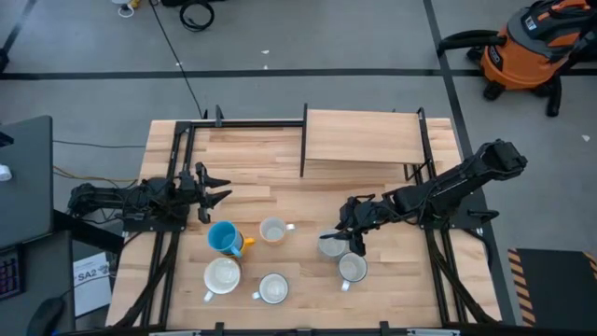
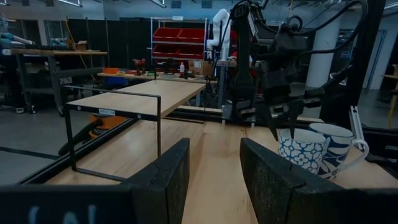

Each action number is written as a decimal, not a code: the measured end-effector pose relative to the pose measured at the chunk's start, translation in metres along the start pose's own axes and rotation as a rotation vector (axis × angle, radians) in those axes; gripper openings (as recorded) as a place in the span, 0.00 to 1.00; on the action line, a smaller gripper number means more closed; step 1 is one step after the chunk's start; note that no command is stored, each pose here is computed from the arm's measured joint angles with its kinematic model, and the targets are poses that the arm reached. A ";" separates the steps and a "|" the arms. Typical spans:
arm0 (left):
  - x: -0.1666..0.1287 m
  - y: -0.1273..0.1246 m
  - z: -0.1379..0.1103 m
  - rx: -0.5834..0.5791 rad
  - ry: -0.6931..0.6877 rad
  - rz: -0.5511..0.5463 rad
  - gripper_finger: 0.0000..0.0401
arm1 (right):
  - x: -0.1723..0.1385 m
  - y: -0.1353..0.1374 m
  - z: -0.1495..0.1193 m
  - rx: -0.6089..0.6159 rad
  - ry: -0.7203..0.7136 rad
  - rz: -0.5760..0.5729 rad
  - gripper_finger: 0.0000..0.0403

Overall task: Place coffee mugs
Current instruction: Put the light blue pattern mug on the shelf

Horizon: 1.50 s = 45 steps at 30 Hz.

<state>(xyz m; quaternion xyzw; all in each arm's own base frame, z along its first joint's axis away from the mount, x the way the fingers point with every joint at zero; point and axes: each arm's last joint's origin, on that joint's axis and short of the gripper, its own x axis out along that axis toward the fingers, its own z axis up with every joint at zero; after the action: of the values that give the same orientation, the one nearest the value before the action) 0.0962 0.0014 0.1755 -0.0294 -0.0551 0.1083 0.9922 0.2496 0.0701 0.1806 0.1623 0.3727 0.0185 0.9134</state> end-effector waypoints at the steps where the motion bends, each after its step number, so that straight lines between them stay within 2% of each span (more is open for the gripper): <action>1: 0.000 0.000 0.000 0.000 0.000 0.000 0.37 | 0.000 0.000 0.000 0.000 0.002 -0.001 0.33; 17: 0.000 0.000 0.000 0.000 0.000 0.000 0.37 | 0.000 -0.002 -0.003 -0.002 0.028 -0.028 0.08; 22: 0.000 0.000 0.000 0.000 0.000 0.000 0.37 | 0.000 -0.002 -0.003 0.002 0.024 -0.031 0.07; 30: 0.000 0.000 0.000 0.000 0.000 -0.001 0.37 | 0.000 -0.009 0.002 0.120 -0.019 -0.075 0.07; 38: 0.000 0.000 0.000 0.000 0.000 -0.001 0.37 | -0.015 -0.003 0.049 0.145 -0.059 -0.098 0.07; 45: 0.000 0.000 0.000 0.000 0.000 0.000 0.37 | -0.047 0.000 0.102 0.185 -0.131 -0.199 0.07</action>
<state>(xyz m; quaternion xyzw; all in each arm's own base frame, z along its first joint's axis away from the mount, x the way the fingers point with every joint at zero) 0.0962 0.0014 0.1755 -0.0293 -0.0550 0.1083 0.9922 0.2859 0.0339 0.2808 0.2089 0.3267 -0.1170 0.9143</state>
